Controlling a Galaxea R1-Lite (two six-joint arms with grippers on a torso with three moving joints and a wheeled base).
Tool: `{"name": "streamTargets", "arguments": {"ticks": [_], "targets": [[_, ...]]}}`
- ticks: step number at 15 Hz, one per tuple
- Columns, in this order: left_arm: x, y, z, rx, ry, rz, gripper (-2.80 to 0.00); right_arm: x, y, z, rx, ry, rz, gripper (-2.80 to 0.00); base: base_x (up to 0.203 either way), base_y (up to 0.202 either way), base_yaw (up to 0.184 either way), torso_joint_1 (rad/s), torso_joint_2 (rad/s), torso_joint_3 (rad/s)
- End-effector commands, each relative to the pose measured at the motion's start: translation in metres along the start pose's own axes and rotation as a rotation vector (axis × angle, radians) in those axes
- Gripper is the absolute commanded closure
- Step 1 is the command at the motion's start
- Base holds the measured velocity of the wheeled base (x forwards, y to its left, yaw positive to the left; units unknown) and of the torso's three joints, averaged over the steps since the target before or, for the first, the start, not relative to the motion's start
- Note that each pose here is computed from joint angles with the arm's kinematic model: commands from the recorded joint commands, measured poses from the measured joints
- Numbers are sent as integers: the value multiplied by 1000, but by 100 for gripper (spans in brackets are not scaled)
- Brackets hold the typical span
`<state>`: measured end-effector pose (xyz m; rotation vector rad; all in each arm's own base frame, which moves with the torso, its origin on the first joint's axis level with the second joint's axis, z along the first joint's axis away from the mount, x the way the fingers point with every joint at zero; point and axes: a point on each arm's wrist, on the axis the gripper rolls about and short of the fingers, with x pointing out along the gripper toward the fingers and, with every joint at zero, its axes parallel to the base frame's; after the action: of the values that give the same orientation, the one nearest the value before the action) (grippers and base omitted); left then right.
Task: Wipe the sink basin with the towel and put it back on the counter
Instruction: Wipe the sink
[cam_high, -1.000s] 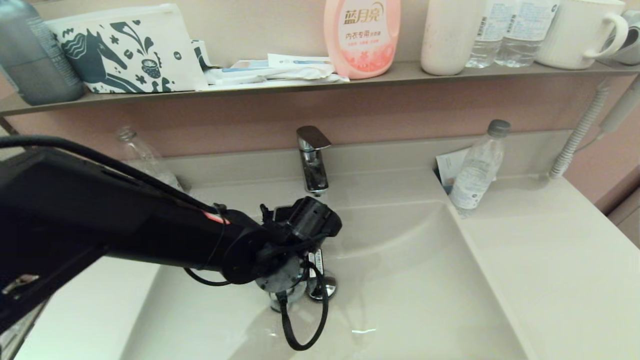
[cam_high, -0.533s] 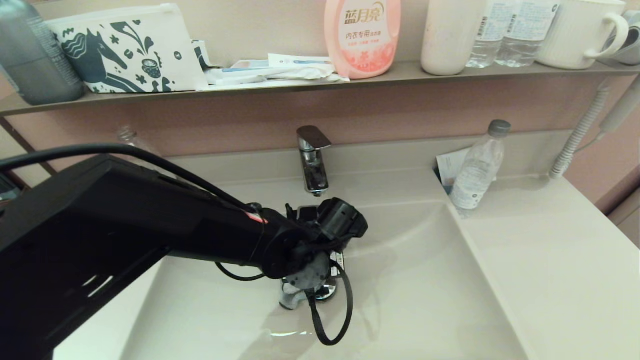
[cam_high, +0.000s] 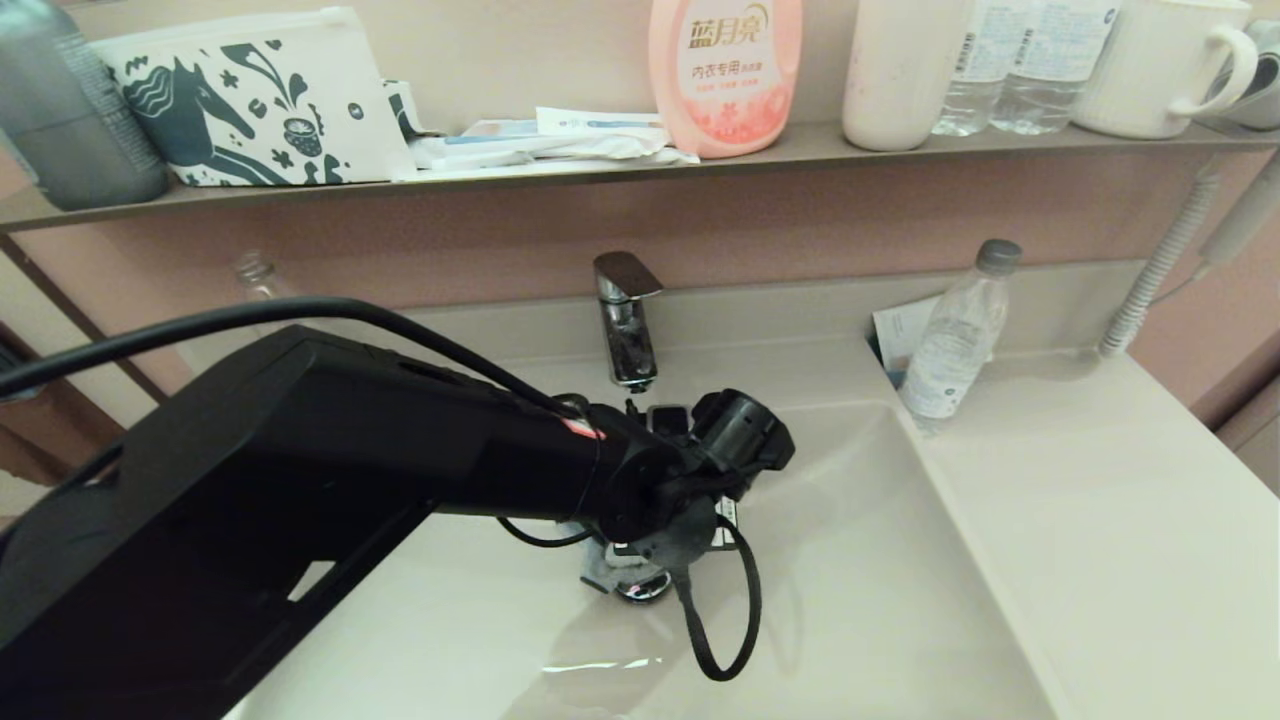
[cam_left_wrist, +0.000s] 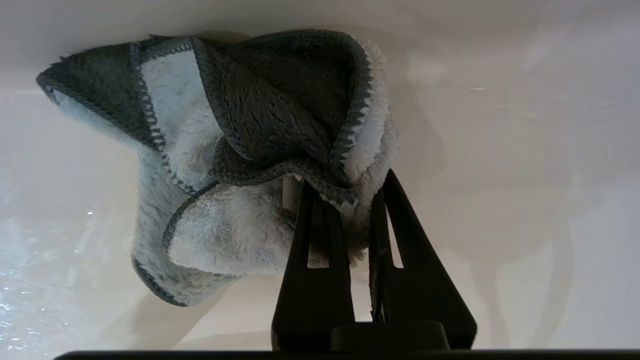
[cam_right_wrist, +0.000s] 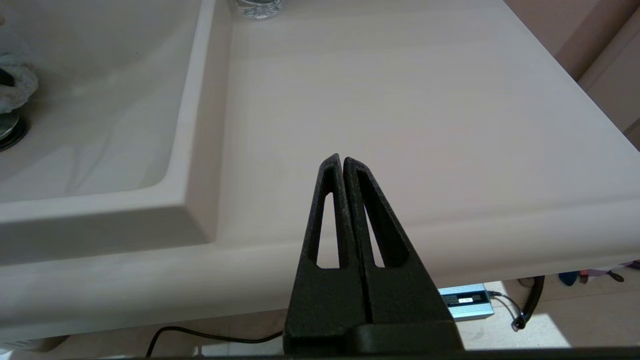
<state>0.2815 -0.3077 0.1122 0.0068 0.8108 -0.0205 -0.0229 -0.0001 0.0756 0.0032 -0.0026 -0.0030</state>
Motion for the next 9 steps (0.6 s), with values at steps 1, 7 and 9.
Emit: {"name": "streamTargets", "arguments": {"ticks": [1,7,9], "targets": [[-6,-11,5,8,-5,-12,0,0,0,0,0,1,0,0,0,0,0,0,0,0],[-31,-33,10,53,2,-50,0,0,0,0,0,1,0,0,0,0,0,0,0,0],[-41,-42,9,76,13,-68,0,0,0,0,0,1,0,0,0,0,0,0,0,0]]}}
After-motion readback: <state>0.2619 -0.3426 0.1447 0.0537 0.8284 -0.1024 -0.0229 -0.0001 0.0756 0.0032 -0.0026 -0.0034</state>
